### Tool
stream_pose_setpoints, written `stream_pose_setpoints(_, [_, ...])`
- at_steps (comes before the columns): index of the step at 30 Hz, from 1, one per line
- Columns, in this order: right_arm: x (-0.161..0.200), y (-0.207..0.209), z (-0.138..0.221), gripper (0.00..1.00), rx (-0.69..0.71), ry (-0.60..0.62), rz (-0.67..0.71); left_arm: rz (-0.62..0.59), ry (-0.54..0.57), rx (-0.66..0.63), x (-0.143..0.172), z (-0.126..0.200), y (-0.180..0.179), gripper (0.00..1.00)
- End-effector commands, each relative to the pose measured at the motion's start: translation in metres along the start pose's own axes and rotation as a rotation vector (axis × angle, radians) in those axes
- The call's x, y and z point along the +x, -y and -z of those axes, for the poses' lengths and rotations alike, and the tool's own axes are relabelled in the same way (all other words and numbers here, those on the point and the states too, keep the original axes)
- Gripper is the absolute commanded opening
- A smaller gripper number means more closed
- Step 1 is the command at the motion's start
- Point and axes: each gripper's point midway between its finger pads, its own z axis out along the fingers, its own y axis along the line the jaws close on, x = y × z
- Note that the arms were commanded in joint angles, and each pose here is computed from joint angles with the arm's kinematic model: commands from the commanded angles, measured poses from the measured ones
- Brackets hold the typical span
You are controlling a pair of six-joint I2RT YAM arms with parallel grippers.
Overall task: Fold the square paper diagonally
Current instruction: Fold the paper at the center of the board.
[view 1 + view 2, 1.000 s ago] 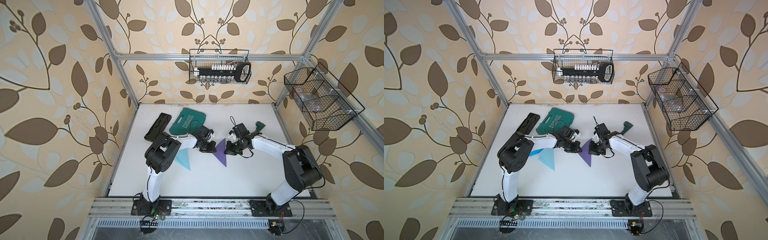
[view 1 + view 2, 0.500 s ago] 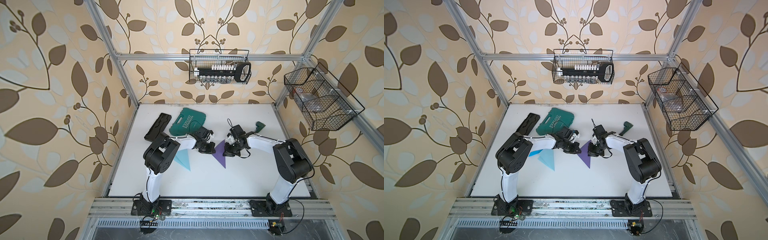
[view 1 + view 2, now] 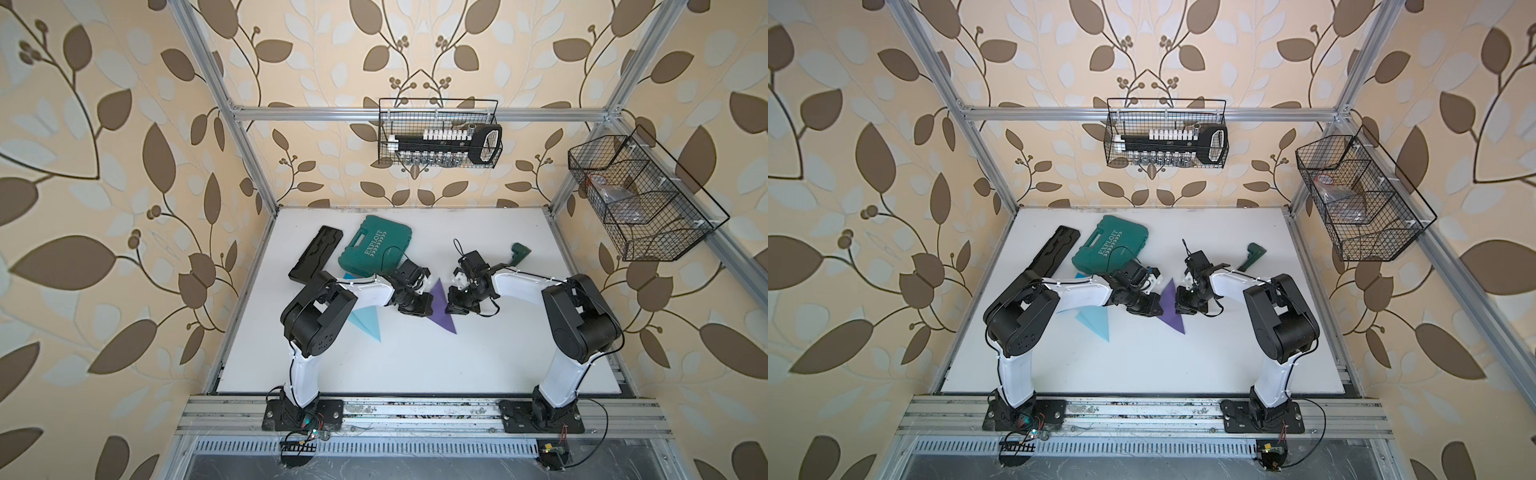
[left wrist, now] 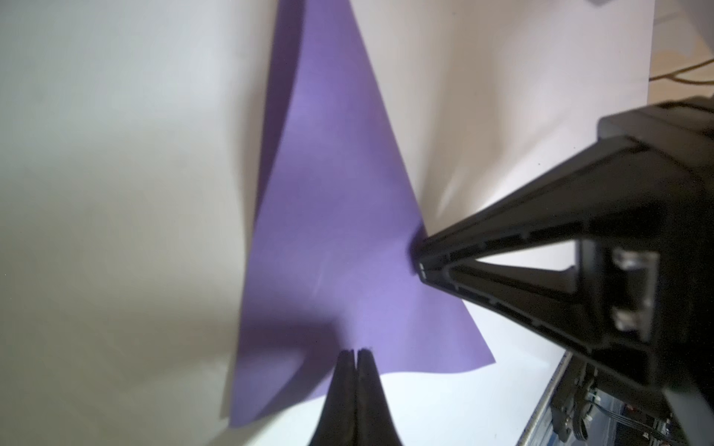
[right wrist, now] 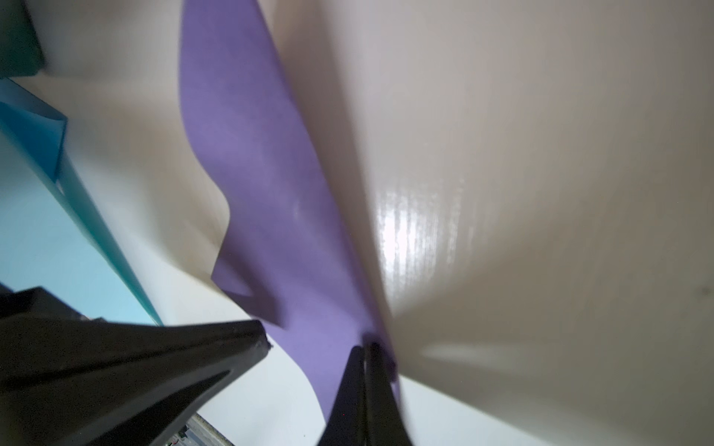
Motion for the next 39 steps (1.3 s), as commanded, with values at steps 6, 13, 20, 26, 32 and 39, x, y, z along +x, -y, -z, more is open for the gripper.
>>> stream_pose_setpoints(6, [0.007,-0.001,-0.004,0.0,0.022,-0.021,0.028,-0.028,0.108,0.037,-0.03,0.021,0.036,0.0])
stream_pose_setpoints(13, [0.006,-0.006,-0.003,0.0,-0.001,-0.015,0.031,0.0,0.113,0.03,-0.04,0.001,0.029,0.0])
stream_pose_setpoints(20, [0.006,-0.006,-0.001,0.0,-0.015,-0.018,0.033,0.019,0.103,0.009,-0.039,-0.014,0.018,0.0])
stream_pose_setpoints(26, [0.008,-0.007,-0.001,0.0,-0.026,-0.024,0.039,0.023,0.118,0.039,-0.043,-0.021,0.019,0.0])
stream_pose_setpoints(32, [0.009,-0.007,-0.003,0.0,-0.027,-0.034,0.04,0.036,0.14,0.066,-0.048,-0.022,0.024,0.0])
stream_pose_setpoints(39, [0.012,-0.003,-0.005,0.0,-0.021,-0.044,0.038,0.045,0.135,0.088,-0.05,-0.027,0.026,0.0])
